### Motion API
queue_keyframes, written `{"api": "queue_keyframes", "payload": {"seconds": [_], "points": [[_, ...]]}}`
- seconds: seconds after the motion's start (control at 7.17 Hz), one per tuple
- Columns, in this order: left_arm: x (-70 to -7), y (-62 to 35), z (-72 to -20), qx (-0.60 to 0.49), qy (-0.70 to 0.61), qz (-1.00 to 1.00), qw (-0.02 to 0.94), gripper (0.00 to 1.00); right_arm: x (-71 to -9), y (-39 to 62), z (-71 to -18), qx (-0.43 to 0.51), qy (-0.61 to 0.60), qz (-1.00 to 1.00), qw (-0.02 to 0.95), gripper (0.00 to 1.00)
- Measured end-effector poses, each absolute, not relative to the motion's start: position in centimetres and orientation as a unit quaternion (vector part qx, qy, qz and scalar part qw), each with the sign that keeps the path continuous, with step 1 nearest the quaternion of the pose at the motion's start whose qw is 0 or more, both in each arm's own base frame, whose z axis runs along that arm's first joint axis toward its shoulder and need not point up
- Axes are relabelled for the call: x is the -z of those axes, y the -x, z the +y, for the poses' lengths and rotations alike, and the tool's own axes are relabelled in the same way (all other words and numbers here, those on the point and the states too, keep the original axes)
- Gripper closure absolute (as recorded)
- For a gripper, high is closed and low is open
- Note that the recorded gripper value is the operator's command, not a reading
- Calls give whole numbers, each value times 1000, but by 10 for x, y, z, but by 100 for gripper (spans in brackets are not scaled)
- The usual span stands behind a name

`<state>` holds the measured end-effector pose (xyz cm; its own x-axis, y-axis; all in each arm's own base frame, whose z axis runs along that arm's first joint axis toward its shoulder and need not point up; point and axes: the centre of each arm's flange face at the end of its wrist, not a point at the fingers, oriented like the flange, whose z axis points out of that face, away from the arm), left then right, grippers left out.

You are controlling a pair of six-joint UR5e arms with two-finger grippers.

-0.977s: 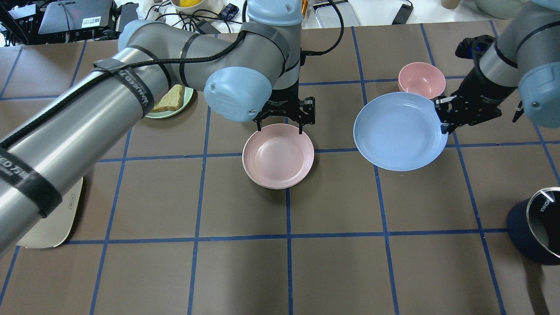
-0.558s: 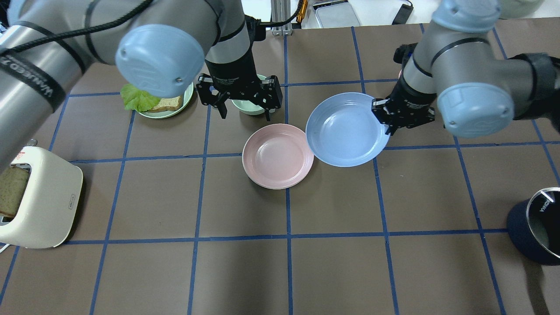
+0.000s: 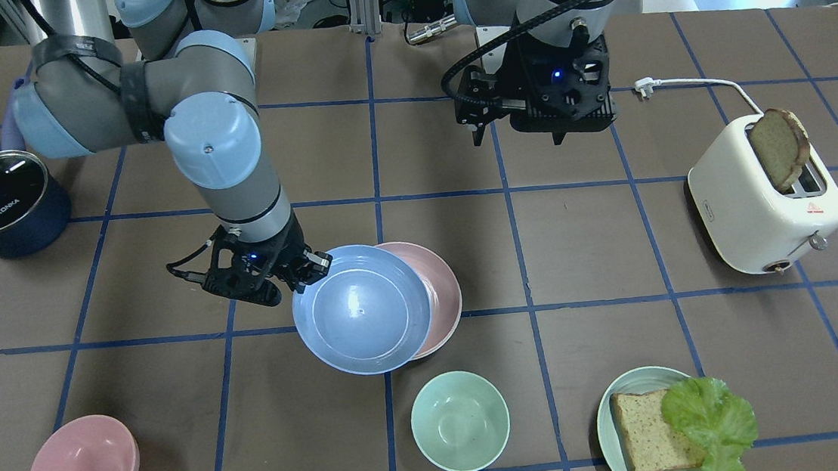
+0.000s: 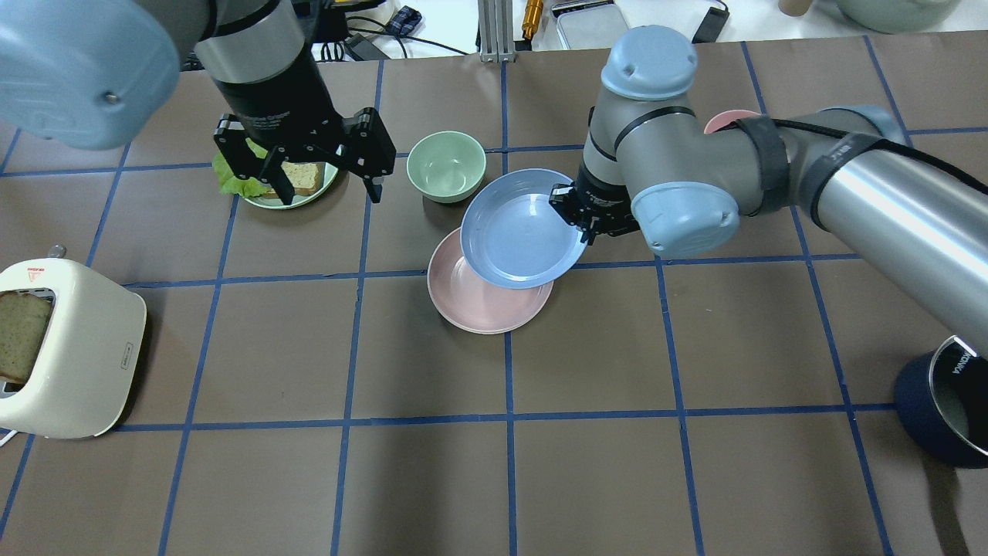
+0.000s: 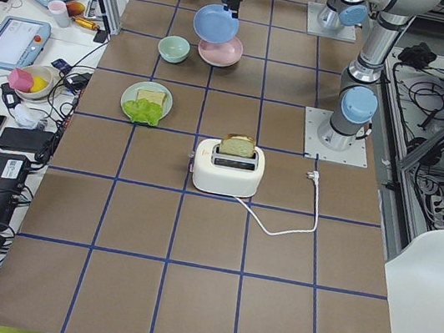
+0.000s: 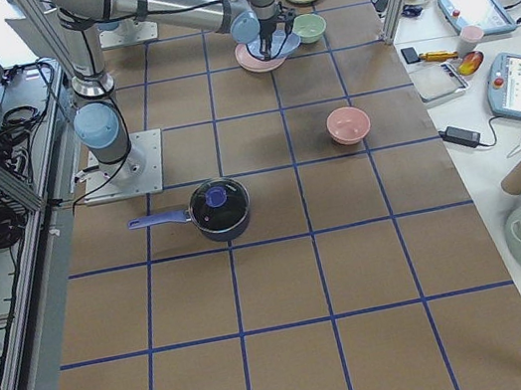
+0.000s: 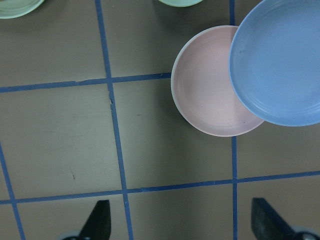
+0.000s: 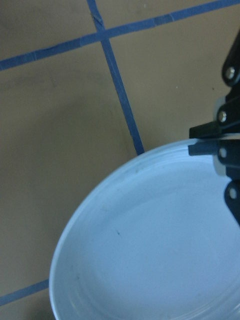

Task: Stack three plates with pink and blue
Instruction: 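Lower the light blue plate onto the pink plate with the right gripper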

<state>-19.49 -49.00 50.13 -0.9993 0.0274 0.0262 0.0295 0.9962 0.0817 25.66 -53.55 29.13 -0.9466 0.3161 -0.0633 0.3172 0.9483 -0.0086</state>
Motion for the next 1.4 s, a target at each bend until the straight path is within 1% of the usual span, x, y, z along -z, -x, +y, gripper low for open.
{"api": "queue_keyframes", "payload": {"seconds": [0.28,0.98,1.4], "points": [[-507,180,-484,41,2,-999,12,0,-278,-276,-539,3,-164,986,28,100],[-507,177,-484,37,-4,-999,14,0,-262,-283,-536,-14,-183,982,31,100],[-507,176,-484,36,-5,-999,14,0,-256,-292,-524,-21,-177,984,27,100]]}}
